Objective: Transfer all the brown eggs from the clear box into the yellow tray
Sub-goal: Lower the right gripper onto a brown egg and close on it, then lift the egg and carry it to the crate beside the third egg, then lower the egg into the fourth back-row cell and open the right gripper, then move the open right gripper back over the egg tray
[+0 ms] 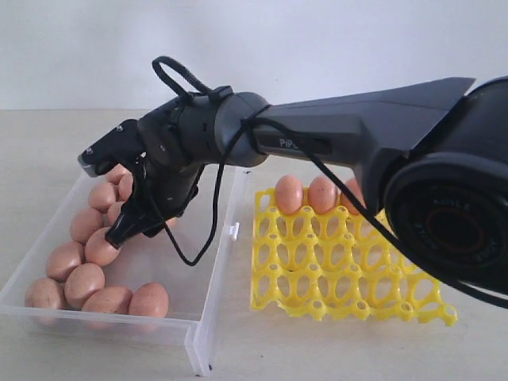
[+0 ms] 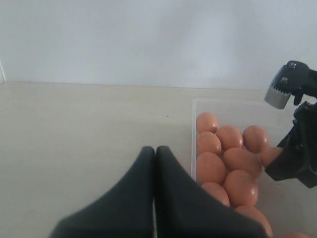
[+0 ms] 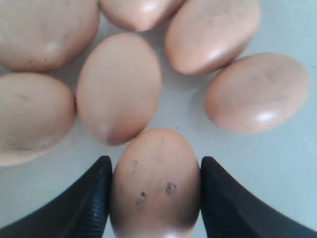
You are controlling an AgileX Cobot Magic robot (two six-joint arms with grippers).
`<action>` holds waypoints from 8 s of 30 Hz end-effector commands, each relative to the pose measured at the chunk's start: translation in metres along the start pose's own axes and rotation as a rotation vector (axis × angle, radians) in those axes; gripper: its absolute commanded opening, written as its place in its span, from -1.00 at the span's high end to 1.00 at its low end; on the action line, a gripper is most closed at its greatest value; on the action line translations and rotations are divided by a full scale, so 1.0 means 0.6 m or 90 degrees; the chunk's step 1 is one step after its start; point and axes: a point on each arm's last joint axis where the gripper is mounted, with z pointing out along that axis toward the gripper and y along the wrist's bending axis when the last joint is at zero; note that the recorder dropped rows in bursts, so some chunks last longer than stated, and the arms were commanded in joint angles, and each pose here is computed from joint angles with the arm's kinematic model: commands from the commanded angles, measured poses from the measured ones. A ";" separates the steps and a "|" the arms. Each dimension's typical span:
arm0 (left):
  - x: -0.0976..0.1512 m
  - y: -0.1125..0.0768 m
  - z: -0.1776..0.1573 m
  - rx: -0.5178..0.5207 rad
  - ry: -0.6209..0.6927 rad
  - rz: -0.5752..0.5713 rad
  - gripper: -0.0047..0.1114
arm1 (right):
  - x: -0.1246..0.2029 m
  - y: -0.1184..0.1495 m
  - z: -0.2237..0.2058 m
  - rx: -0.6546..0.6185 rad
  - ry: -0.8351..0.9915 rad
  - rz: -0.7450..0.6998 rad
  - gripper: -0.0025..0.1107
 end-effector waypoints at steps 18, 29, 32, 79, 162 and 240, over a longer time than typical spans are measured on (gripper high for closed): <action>-0.002 0.000 0.000 0.000 -0.001 -0.003 0.99 | 0.191 -0.105 -0.281 0.117 -0.378 0.177 0.91; -0.002 0.000 0.000 0.000 -0.001 -0.003 0.99 | 0.340 -0.205 -0.315 0.249 -0.299 0.315 0.91; -0.002 0.000 0.000 0.000 -0.001 -0.003 0.99 | 0.347 -0.212 -0.313 0.254 -0.293 0.335 0.91; -0.002 0.000 0.000 0.000 -0.001 -0.003 0.99 | 0.400 -0.251 -0.212 0.291 -0.207 0.407 0.91; -0.002 0.000 0.000 0.000 -0.001 -0.003 0.99 | 0.409 -0.236 -0.172 0.257 -0.156 0.414 0.17; -0.002 0.000 0.000 0.000 -0.001 -0.003 0.99 | 0.140 -0.039 -0.319 0.012 -0.256 0.139 -0.13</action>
